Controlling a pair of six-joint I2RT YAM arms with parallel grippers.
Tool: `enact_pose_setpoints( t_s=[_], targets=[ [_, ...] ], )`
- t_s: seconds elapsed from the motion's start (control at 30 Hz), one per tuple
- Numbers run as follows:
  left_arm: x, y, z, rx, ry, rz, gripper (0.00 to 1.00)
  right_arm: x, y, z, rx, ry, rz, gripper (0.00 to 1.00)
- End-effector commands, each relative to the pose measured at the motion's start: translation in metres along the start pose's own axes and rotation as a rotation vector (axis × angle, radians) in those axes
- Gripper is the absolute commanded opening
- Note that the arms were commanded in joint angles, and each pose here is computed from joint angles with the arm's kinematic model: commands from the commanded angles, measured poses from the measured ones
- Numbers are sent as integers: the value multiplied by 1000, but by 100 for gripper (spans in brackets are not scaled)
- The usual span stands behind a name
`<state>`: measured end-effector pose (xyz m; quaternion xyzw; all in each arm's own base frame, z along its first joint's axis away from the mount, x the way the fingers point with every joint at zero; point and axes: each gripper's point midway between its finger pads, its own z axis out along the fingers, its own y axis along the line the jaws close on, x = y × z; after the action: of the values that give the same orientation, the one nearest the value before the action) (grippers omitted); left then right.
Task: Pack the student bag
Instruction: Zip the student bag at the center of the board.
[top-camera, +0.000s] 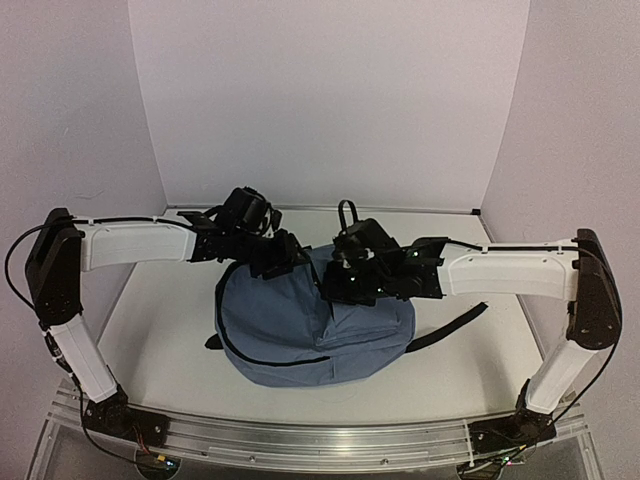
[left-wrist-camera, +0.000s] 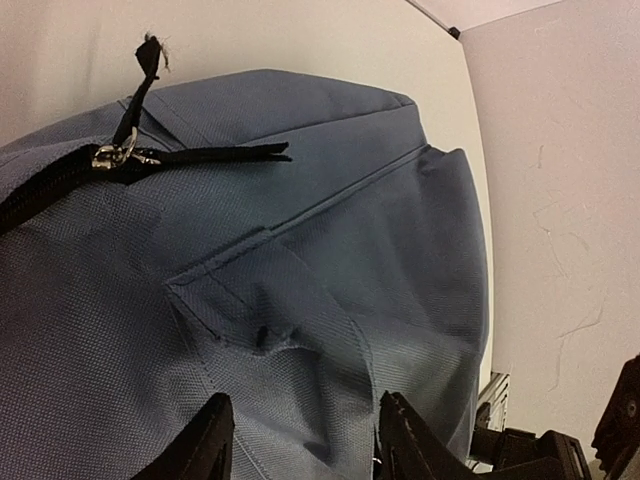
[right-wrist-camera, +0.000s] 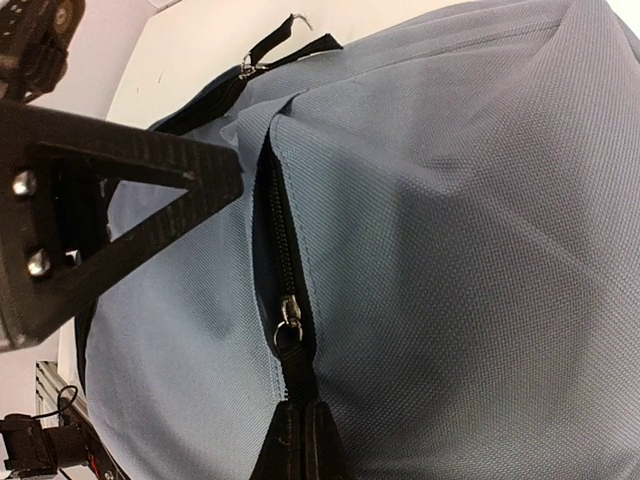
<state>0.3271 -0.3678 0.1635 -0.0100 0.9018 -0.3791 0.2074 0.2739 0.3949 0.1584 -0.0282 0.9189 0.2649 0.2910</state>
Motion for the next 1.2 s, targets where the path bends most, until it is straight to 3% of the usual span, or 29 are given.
enact_pose_setpoints(
  t_s=[0.0, 0.4, 0.53, 0.67, 1.17],
  targets=[
    [-13, -16, 8, 46, -10, -3, 45, -4, 12, -10, -20, -12, -18, 0],
    [-15, -28, 20, 105, 11, -6, 39, 0, 10, -5, -8, -9, -23, 0],
    [-16, -28, 23, 113, 5, -7, 16, 1, 13, -5, -13, -6, -26, 0],
    [-28, -33, 20, 129, -31, -1, 1, 1, 14, -7, -21, -2, -26, 0],
    [-91, -7, 15, 197, -55, -12, 0, 8, 19, -24, -41, -8, 6, 0]
  ],
)
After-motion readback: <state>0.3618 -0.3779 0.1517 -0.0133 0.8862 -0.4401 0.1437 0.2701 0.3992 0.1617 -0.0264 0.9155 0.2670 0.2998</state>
